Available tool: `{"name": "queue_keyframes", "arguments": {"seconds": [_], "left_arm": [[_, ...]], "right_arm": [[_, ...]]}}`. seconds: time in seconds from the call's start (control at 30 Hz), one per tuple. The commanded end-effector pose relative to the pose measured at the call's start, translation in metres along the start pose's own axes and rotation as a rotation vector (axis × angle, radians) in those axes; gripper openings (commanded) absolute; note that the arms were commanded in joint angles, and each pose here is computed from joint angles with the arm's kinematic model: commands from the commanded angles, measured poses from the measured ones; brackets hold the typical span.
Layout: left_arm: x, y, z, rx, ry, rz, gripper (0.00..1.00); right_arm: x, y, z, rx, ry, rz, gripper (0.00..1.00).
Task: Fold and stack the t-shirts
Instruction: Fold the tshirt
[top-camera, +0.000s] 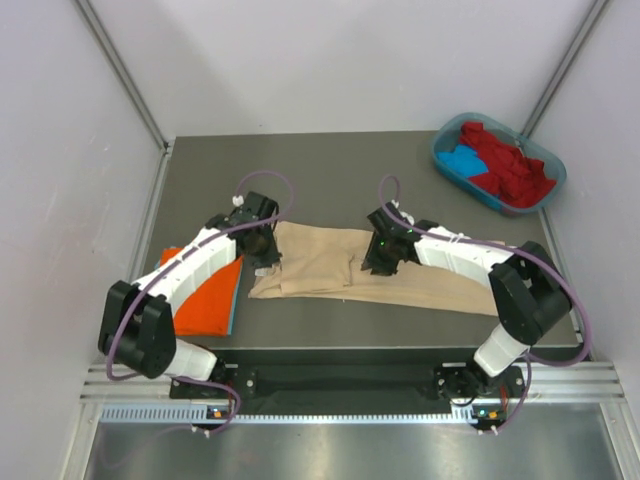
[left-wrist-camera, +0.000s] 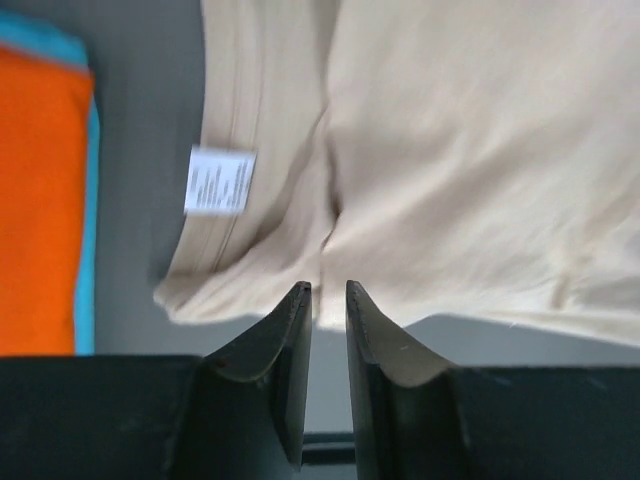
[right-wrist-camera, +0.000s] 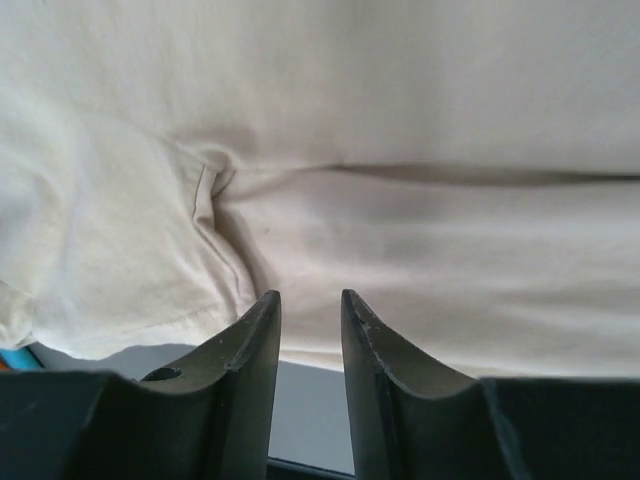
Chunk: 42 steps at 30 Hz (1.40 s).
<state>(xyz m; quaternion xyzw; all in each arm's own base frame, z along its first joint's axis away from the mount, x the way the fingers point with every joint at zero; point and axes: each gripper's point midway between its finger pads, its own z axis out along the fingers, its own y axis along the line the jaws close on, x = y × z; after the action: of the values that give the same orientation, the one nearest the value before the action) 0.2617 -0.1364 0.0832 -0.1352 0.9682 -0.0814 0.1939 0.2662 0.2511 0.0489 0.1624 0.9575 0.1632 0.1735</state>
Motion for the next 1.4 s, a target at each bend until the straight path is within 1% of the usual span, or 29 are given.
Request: {"name": "queue_keyframes", "arguments": {"seconds": [0.0, 0.07, 0.1, 0.13, 0.2, 0.27, 0.3, 0.37, 0.57, 0.63, 0.7, 0.83, 0.97, 1.03, 1.07, 1.13, 1.17, 1.23, 1.27, 1.33, 1.37], "left_arm": [[-0.041, -0.012, -0.002, -0.020, -0.097, 0.071, 0.26], [-0.050, -0.027, 0.003, 0.018, -0.091, 0.079, 0.26], [-0.049, -0.030, 0.014, 0.008, -0.065, 0.083, 0.26], [-0.058, -0.037, 0.017, 0.019, -0.080, 0.083, 0.26], [-0.061, -0.035, 0.035, -0.023, -0.066, 0.087, 0.25], [-0.072, -0.034, 0.044, -0.049, -0.078, 0.081, 0.25], [-0.071, -0.031, 0.056, -0.074, -0.058, 0.084, 0.25], [-0.086, -0.033, 0.062, -0.085, -0.082, 0.074, 0.25], [-0.110, -0.025, 0.086, -0.169, -0.108, 0.058, 0.25], [-0.114, -0.016, 0.094, -0.212, -0.099, 0.049, 0.25], [-0.116, -0.013, 0.104, -0.231, -0.083, 0.043, 0.24], [-0.126, -0.004, 0.119, -0.260, -0.069, 0.010, 0.24], [-0.143, -0.010, 0.131, -0.236, -0.086, 0.005, 0.24], [-0.158, -0.017, 0.133, -0.221, -0.117, 0.012, 0.24], [-0.159, -0.019, 0.139, -0.217, -0.112, 0.020, 0.24], [-0.176, -0.032, 0.142, -0.177, -0.149, 0.038, 0.24], [-0.176, -0.035, 0.150, -0.165, -0.145, 0.046, 0.24], [-0.191, -0.044, 0.154, -0.142, -0.181, 0.057, 0.24], [-0.197, -0.045, 0.165, -0.140, -0.200, 0.068, 0.24], [-0.218, -0.054, 0.167, -0.119, -0.246, 0.073, 0.24], [-0.221, -0.054, 0.181, -0.117, -0.247, 0.077, 0.24]], "right_arm": [[-0.036, 0.010, -0.022, -0.082, -0.078, -0.080, 0.32], [-0.051, 0.007, -0.018, -0.101, -0.097, -0.081, 0.31], [-0.051, 0.008, -0.016, -0.126, -0.081, -0.119, 0.31], [-0.057, 0.008, -0.015, -0.138, -0.089, -0.129, 0.31], [-0.062, 0.007, -0.010, -0.142, -0.102, -0.153, 0.31], [-0.067, 0.004, -0.003, -0.144, -0.110, -0.157, 0.31], [-0.066, 0.000, 0.002, -0.136, -0.104, -0.166, 0.31], [-0.071, -0.005, 0.008, -0.142, -0.103, -0.168, 0.31], [-0.076, -0.046, 0.023, -0.065, -0.114, -0.136, 0.31], [-0.083, -0.054, 0.023, -0.056, -0.135, -0.118, 0.31], [-0.081, -0.061, 0.025, -0.051, -0.136, -0.111, 0.31], [-0.091, -0.050, 0.013, -0.108, -0.174, -0.120, 0.32], [-0.103, -0.037, -0.009, -0.150, -0.227, -0.132, 0.34], [-0.109, -0.031, -0.023, -0.170, -0.256, -0.141, 0.35], [-0.113, -0.027, -0.030, -0.180, -0.274, -0.145, 0.35], [-0.119, -0.023, -0.044, -0.193, -0.305, -0.148, 0.36], [-0.120, -0.020, -0.048, -0.201, -0.314, -0.150, 0.36], [-0.127, -0.017, -0.061, -0.216, -0.344, -0.147, 0.37], [-0.129, -0.015, -0.066, -0.223, -0.354, -0.148, 0.37], [-0.134, -0.010, -0.077, -0.242, -0.378, -0.153, 0.39], [-0.135, -0.008, -0.081, -0.251, -0.386, -0.160, 0.40]]}}
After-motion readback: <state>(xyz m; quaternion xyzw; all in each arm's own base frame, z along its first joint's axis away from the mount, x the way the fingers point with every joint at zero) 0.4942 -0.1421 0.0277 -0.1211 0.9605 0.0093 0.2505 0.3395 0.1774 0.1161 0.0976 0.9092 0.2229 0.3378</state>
